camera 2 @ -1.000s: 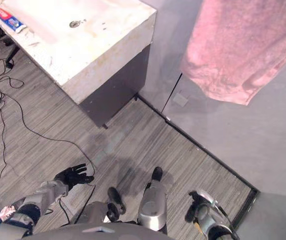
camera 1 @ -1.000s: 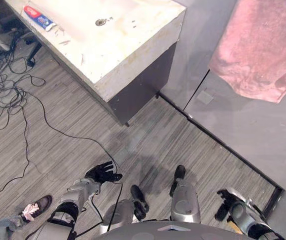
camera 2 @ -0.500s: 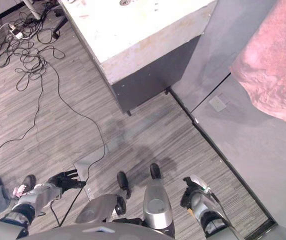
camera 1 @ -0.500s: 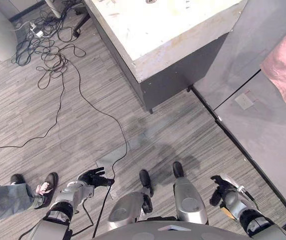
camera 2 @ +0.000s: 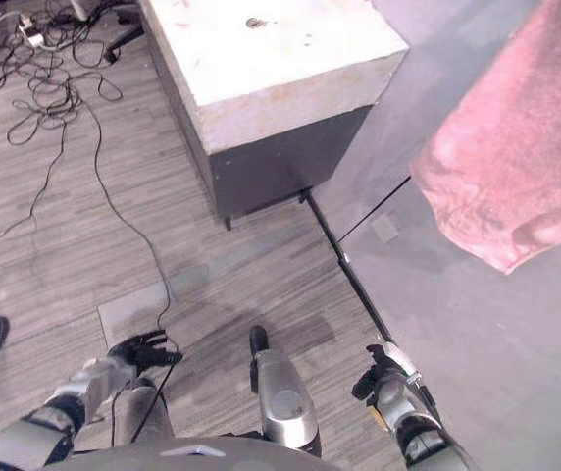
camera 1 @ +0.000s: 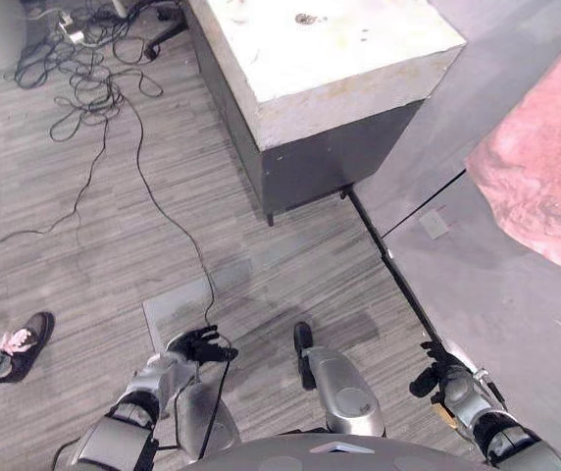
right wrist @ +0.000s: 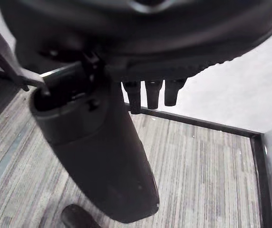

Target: Organize the bathroom.

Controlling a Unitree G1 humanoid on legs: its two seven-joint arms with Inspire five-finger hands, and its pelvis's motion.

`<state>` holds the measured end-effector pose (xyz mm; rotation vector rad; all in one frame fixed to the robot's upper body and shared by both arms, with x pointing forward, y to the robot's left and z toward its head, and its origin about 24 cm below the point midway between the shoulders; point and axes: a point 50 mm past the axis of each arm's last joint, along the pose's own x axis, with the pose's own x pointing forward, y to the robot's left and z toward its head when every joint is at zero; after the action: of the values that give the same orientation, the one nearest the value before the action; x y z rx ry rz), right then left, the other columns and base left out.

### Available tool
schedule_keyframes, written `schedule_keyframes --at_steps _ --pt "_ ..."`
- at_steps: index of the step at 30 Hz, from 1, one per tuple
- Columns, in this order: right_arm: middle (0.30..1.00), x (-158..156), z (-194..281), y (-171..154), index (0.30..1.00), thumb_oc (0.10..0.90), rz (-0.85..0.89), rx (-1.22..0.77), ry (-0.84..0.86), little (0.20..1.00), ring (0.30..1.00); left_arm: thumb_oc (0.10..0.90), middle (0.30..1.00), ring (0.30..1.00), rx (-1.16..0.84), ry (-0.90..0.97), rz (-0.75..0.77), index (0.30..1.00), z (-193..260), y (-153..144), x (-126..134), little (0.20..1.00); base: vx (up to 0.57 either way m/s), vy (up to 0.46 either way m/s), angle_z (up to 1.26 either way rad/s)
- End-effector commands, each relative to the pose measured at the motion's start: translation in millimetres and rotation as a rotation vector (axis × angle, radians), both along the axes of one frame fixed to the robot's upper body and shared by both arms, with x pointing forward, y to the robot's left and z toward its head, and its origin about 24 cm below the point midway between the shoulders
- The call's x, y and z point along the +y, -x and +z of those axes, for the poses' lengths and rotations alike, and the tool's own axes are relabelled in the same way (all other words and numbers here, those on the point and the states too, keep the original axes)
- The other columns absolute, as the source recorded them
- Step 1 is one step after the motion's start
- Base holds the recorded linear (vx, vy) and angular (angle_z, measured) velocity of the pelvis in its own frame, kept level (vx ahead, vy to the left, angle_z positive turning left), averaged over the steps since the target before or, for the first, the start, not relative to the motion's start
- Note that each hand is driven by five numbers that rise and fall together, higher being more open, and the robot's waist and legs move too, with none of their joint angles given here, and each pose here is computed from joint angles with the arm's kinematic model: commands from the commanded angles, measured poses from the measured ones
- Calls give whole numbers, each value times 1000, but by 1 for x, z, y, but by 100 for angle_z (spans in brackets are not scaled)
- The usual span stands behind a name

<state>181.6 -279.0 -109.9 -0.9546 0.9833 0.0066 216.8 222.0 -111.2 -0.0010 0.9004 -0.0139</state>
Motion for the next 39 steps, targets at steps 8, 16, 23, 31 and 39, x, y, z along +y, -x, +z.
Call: schedule_keyframes --at_steps 8,16,23,31,39 --pt "900 -17 42 -43 900 800 178 -152 91 900 900 800 900 900 -39 -35 91 900 0 21 20 900 -3 426 20" --pt "900 -13 32 -28 900 800 191 -126 89 900 900 800 900 900 -80 -45 94 900 7 27 38 900 80 29 -33" --pt "900 -23 26 -14 900 800 120 -123 90 900 900 800 900 900 -145 -10 27 900 16 -1 11 900 85 1 1" --pt "900 -25 18 2 900 800 -7 -140 38 900 900 800 900 900 -126 -32 45 900 10 8 15 900 96 -69 1" --pt "900 -18 10 10 900 800 -275 -230 -57 900 900 800 900 900 -142 -58 161 900 16 5 28 900 200 239 -90"
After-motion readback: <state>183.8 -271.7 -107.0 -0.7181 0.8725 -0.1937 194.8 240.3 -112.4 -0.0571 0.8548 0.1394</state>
